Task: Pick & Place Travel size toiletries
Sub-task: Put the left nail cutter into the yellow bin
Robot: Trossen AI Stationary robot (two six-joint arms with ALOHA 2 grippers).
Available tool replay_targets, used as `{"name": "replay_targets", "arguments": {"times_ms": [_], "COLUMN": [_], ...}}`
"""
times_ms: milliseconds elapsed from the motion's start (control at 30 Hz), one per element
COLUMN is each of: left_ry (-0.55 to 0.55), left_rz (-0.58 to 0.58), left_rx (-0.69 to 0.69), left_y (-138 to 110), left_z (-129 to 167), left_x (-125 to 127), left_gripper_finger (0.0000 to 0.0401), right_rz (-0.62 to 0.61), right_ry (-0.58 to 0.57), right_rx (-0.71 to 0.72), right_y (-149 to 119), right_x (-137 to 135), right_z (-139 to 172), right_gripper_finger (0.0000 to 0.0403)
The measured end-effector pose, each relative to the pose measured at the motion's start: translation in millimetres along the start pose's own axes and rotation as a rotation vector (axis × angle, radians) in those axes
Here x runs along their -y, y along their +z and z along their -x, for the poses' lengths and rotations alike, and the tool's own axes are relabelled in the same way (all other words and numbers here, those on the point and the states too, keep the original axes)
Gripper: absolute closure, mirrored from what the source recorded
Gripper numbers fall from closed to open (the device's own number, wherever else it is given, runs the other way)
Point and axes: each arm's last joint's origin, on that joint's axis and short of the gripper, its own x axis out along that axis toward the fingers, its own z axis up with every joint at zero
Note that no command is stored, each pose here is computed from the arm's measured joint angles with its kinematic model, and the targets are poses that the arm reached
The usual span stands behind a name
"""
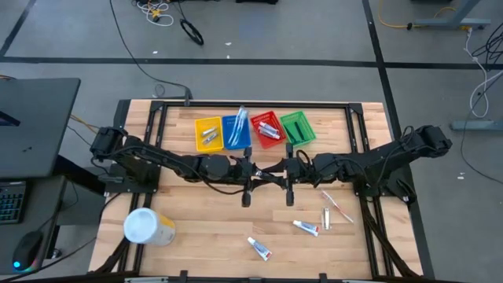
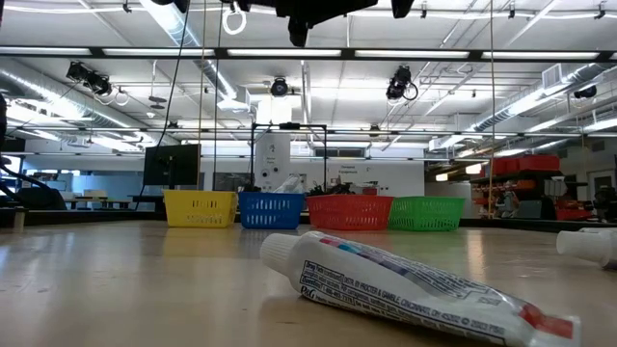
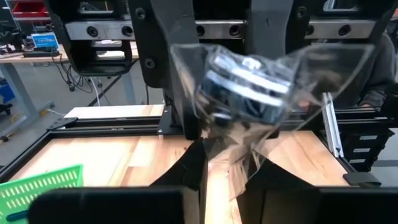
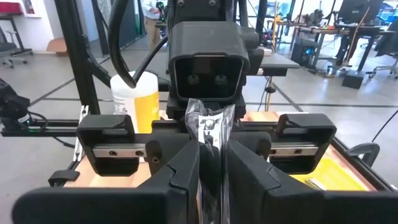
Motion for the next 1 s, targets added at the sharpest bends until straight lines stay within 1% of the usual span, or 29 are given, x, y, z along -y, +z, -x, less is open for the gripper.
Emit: {"name": "replay_targets", "arguments": {"times_ms": [200, 367, 433, 533, 633, 767, 867, 967, 1000], "left_ry": [0.021, 0.032, 0.037, 0.053, 0.103, 0.194, 0.251, 0.306, 0.34], "left_rz": [0.026, 0.065, 0.088, 0.124, 0.175, 0.209, 0.25, 0.251, 0.251], "left_rx": [-0.01, -0.02, -0.029, -0.054, -0.11, -0.228, -0.257, -0.305, -0.338], "left_y": [-1.2, -2.3, -3.1, -5.8, -11.7, -23.9, -27.1, -28.6, -28.9], "left_z": [-0.1, -0.6, -0.9, -1.2, -1.1, 0.4, 0.8, 4.8, 8.9], "left_x": [-0.5, -3.1, -4.5, -7.5, -12.3, -23.6, -36.4, -51.6, -58.2], "left_gripper_finger": [0.0328, 0.0348, 0.0348, 0.0348, 0.034, 0.0342, 0.0348, 0.0348, 0.0347], "right_rz": [-0.002, 0.018, 0.027, 0.045, 0.062, 0.055, 0.036, -0.001, -0.017], "right_ry": [-0.003, -0.008, -0.037, -0.117, -0.165, -0.146, -0.149, -0.156, -0.16], "right_rx": [-0.017, -0.074, -0.099, -0.141, -0.174, -0.172, -0.2, -0.251, -0.277], "right_y": [-1.5, -7.0, -9.5, -13.7, -17.0, -15.2, -17.6, -22.2, -24.9], "right_x": [0.3, 0.6, 1.4, 3.9, 5.6, 5.8, 5.9, 6.3, 6.1], "right_z": [0.0, 0.3, 0.6, 1.4, 2.2, 4.9, 6.2, 8.7, 9.7], "right_gripper_finger": [0.0323, 0.0296, 0.0281, 0.0256, 0.0232, 0.021, 0.0203, 0.0201, 0.02]}}
